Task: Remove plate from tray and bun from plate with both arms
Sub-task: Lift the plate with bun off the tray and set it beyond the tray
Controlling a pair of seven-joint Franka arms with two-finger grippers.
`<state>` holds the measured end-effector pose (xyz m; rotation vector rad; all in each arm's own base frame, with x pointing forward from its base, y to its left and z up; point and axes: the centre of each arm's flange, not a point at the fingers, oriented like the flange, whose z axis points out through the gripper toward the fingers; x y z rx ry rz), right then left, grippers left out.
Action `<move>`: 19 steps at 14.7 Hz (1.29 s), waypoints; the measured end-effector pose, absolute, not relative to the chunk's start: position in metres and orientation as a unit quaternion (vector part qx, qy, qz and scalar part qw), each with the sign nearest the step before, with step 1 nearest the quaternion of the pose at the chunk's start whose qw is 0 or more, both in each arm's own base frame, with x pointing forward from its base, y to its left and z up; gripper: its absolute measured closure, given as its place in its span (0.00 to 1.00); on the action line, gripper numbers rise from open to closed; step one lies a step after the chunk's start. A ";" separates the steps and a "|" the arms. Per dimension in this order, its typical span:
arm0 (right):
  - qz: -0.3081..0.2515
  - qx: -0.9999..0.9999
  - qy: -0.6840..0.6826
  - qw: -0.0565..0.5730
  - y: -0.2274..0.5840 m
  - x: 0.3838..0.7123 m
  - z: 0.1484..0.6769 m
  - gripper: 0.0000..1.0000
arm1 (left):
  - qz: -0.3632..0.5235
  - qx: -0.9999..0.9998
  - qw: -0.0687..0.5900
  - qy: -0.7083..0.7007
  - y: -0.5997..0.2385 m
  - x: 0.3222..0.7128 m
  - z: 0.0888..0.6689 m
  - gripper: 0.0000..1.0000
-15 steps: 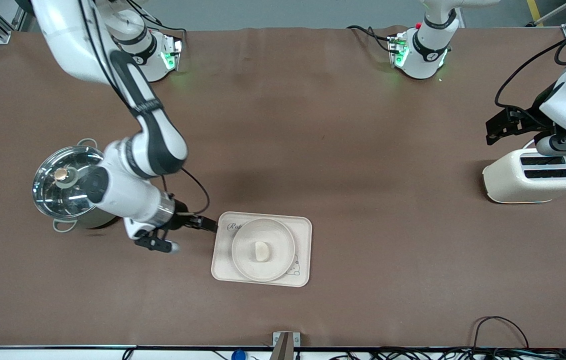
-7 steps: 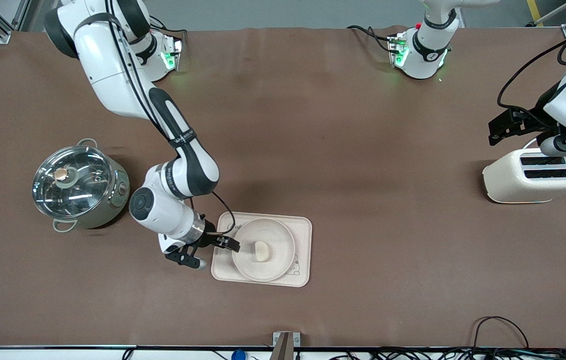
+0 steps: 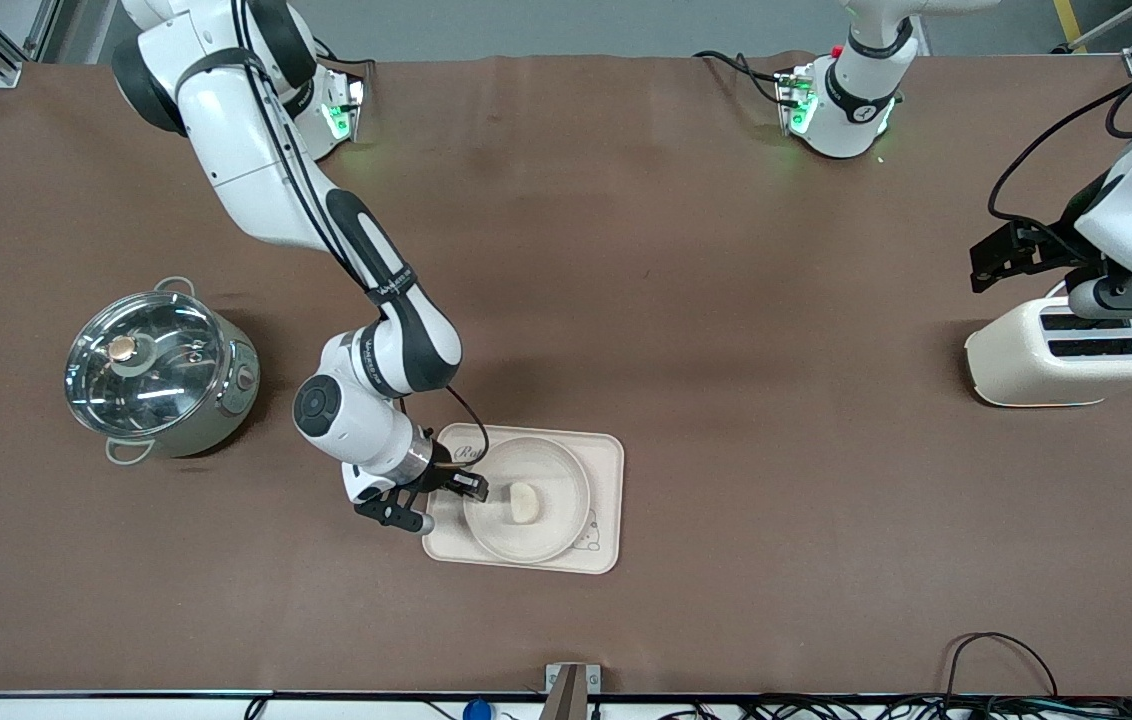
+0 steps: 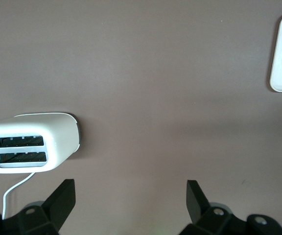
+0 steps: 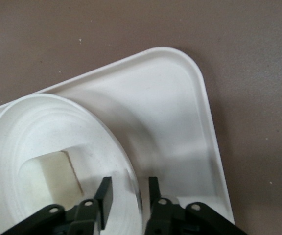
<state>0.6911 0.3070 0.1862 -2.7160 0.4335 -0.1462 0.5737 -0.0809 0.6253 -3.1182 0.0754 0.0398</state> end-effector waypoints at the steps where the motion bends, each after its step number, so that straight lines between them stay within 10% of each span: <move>1: -0.053 -0.968 0.155 0.193 0.307 0.692 0.187 0.77 | 0.013 -1.000 0.011 0.024 -0.081 0.574 0.625 0.00; 3: -0.053 -0.967 0.154 0.195 0.309 0.691 0.188 0.96 | 0.015 -0.999 0.011 0.025 -0.082 0.574 0.623 0.00; 14: -0.023 -0.946 0.110 0.304 0.299 0.699 0.236 0.96 | 0.018 -0.999 0.011 0.025 -0.082 0.575 0.620 0.00; 19: -0.003 -0.964 0.051 0.261 0.309 0.638 0.261 0.96 | 0.013 -1.000 0.011 0.025 -0.082 0.575 0.624 0.00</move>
